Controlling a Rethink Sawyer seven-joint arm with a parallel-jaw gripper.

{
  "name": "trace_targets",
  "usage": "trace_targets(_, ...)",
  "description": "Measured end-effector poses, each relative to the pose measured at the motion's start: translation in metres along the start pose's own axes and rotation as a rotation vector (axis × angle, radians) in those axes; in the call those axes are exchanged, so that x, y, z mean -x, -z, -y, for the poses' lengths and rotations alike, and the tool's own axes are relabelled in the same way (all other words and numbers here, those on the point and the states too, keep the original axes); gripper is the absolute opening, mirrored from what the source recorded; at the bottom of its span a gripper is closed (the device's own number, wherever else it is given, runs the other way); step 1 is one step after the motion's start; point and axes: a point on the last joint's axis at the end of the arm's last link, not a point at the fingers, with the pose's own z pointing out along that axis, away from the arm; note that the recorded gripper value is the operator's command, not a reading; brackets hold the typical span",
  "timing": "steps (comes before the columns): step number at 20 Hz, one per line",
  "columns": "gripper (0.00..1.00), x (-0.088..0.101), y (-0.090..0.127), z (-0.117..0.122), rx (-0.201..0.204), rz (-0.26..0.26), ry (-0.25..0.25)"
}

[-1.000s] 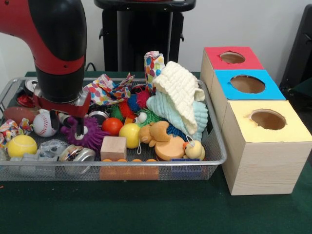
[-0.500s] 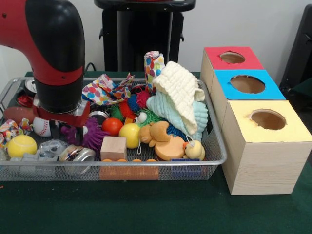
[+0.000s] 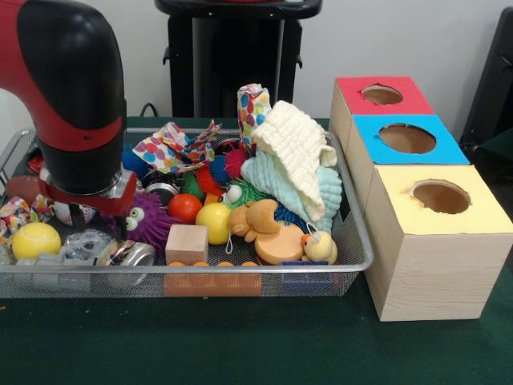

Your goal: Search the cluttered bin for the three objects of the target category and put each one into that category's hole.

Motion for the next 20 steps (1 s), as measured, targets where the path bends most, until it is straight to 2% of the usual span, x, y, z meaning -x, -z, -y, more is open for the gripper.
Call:
trace_targets(6, 1.00, 0.016, 0.011, 0.006, -0.005, 0.037, -0.007)
trace_targets(20, 1.00, 0.014, 0.006, 0.025, -0.002, 0.050, -0.030)
